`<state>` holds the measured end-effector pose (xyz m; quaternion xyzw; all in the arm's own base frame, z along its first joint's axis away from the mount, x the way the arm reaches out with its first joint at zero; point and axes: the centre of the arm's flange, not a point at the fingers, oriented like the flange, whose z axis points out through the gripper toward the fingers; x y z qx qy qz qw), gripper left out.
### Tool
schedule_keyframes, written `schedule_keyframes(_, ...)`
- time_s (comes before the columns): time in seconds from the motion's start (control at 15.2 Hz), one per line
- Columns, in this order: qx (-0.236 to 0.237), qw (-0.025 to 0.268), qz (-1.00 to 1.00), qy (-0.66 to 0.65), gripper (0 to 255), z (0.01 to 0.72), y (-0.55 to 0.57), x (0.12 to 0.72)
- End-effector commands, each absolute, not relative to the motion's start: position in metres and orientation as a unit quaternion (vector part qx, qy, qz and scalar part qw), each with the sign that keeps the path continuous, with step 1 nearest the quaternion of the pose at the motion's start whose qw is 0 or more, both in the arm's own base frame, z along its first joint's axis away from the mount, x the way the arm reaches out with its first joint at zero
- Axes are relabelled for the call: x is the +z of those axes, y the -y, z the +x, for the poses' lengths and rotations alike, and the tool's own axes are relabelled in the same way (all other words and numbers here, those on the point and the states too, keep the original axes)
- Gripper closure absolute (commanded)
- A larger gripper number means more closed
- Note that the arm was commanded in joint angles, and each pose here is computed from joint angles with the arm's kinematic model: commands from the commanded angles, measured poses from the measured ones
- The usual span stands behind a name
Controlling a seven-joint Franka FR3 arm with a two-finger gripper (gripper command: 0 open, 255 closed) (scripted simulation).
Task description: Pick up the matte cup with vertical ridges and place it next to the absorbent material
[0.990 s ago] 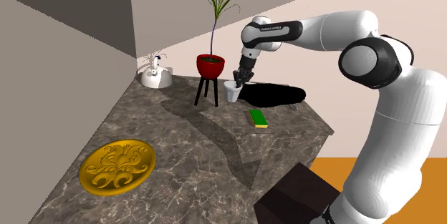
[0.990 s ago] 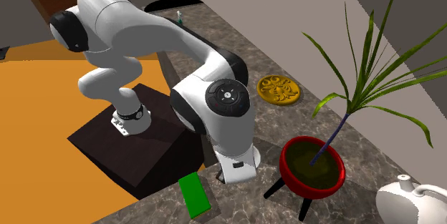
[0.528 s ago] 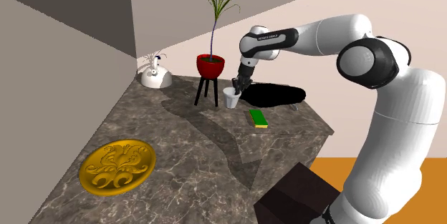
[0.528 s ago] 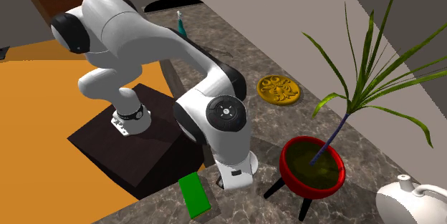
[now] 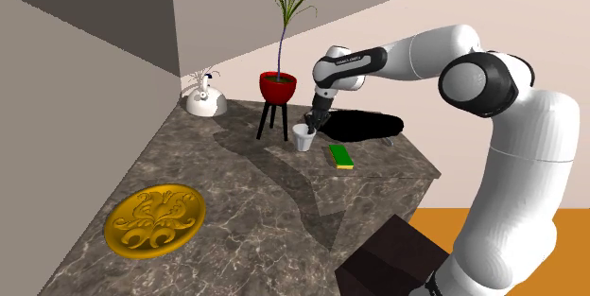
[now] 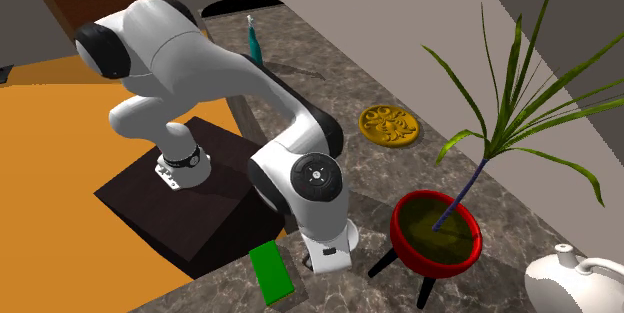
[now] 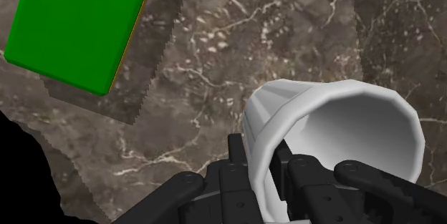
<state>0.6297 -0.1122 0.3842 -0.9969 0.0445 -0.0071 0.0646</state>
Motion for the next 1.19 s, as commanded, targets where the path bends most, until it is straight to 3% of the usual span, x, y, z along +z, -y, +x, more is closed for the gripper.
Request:
schedule_keyframes(0.0,-0.008,0.065,-0.997,-0.045,255,0.630,0.113,0.373)
schedule_keyframes(0.59,-0.008,0.065,-0.997,-0.045,255,0.630,0.113,0.368)
schedule_keyframes(0.66,-0.008,0.065,-0.997,-0.045,0,0.630,0.113,0.368)
schedule_keyframes(0.99,-0.008,0.065,-0.997,-0.045,0,0.630,0.113,0.368)
schedule_keyframes(1.12,-0.008,0.065,-0.997,-0.045,0,0.629,0.116,0.395)
